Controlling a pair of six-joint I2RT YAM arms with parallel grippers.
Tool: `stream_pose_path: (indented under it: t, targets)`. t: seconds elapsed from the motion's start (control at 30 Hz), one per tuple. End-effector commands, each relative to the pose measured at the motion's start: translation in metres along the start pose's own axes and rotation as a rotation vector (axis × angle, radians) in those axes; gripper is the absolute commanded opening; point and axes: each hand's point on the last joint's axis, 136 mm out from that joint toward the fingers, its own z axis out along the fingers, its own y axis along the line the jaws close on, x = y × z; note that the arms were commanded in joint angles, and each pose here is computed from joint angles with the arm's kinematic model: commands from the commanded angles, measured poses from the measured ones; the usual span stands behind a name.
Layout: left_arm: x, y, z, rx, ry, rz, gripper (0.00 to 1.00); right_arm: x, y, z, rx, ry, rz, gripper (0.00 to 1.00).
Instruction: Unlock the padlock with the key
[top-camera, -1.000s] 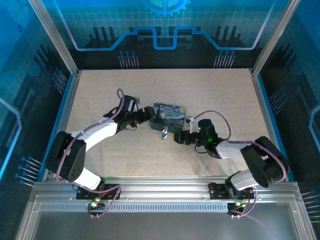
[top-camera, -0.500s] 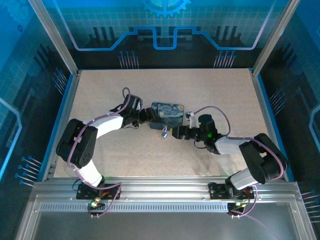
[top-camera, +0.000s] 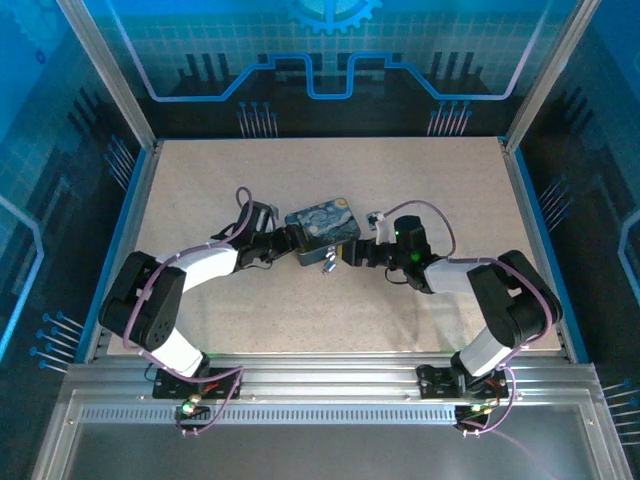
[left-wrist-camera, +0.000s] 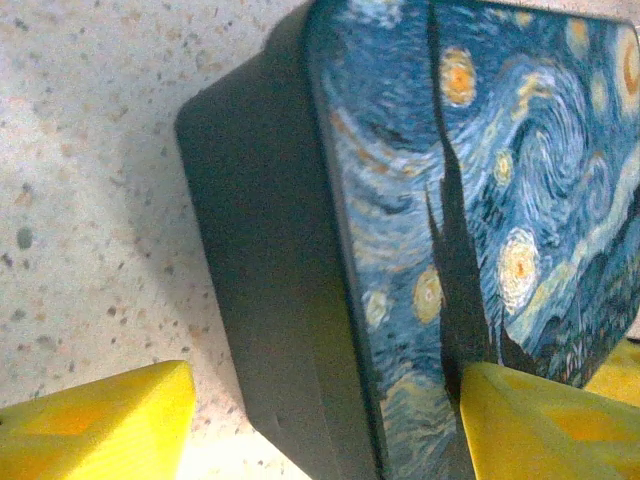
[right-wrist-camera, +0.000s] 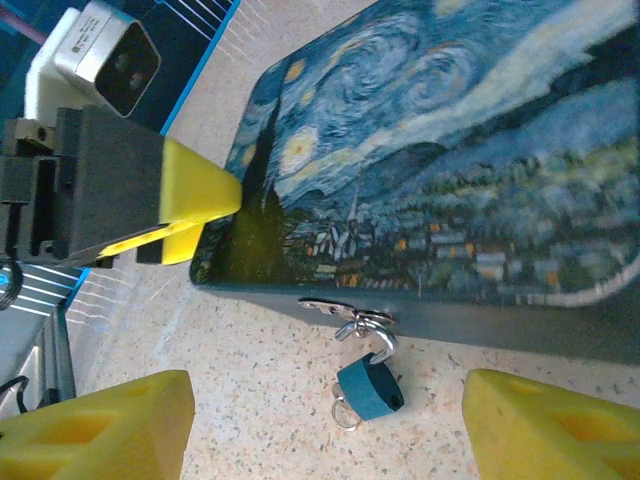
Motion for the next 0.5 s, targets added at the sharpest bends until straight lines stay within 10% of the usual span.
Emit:
stream_pose_path:
  t: [0.0,0.47]
  targets:
    - [0.018,0.018,-0.003,-0.047,0.047,-0.028,0.71,-0.004,0.001,-0.002,-0.014,-0.002,-0.040,0.72]
    - [0.001,-0.010,-0.029,0.020,-0.023,-0.002,0.82,0.023,0.009,-0.013,-0.088,0.016,-0.056,0.67]
